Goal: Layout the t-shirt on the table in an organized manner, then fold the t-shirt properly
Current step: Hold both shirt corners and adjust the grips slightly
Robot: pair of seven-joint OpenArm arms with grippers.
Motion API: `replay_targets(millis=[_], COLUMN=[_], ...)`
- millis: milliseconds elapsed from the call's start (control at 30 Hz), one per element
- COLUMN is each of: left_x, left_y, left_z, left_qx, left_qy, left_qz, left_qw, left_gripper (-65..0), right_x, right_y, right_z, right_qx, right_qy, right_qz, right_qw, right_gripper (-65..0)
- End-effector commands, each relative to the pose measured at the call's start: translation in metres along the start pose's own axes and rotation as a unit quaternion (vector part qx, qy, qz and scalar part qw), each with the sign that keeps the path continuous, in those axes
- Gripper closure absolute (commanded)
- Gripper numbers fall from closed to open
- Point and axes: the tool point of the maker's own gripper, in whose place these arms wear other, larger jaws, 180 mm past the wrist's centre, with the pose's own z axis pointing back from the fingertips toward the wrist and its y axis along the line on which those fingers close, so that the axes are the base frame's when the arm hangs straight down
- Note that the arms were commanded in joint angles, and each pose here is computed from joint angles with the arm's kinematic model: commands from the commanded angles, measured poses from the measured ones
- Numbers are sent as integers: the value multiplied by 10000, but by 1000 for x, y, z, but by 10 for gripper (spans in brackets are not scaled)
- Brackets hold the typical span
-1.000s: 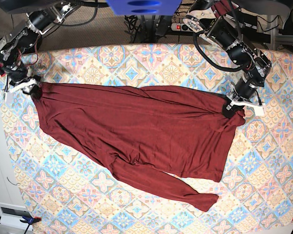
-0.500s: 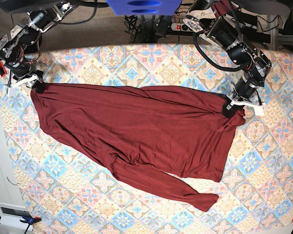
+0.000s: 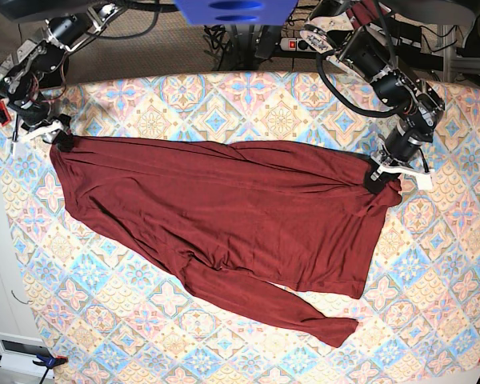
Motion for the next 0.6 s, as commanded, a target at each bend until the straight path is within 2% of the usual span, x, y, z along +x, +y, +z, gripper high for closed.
replay_targets(millis=[0, 400, 567], left_x=[17, 18, 18], left_y=[-9, -9, -9], left_z=[1, 1, 1], left_qx=[-138, -138, -143], left_qy=[-257, -273, -270], left_qz=[-103, -103, -102], left_qw=[9995, 9995, 9995], left_gripper=[0, 0, 0], right_x=[19, 15, 1], right_y=[1, -1, -3], right_z=[5, 3, -7], right_qx=[21, 20, 108], right_qy=[-265, -219, -88], right_qz=[122, 77, -198], right_qw=[9996, 9997, 9997], right_gripper=[-303, -303, -302])
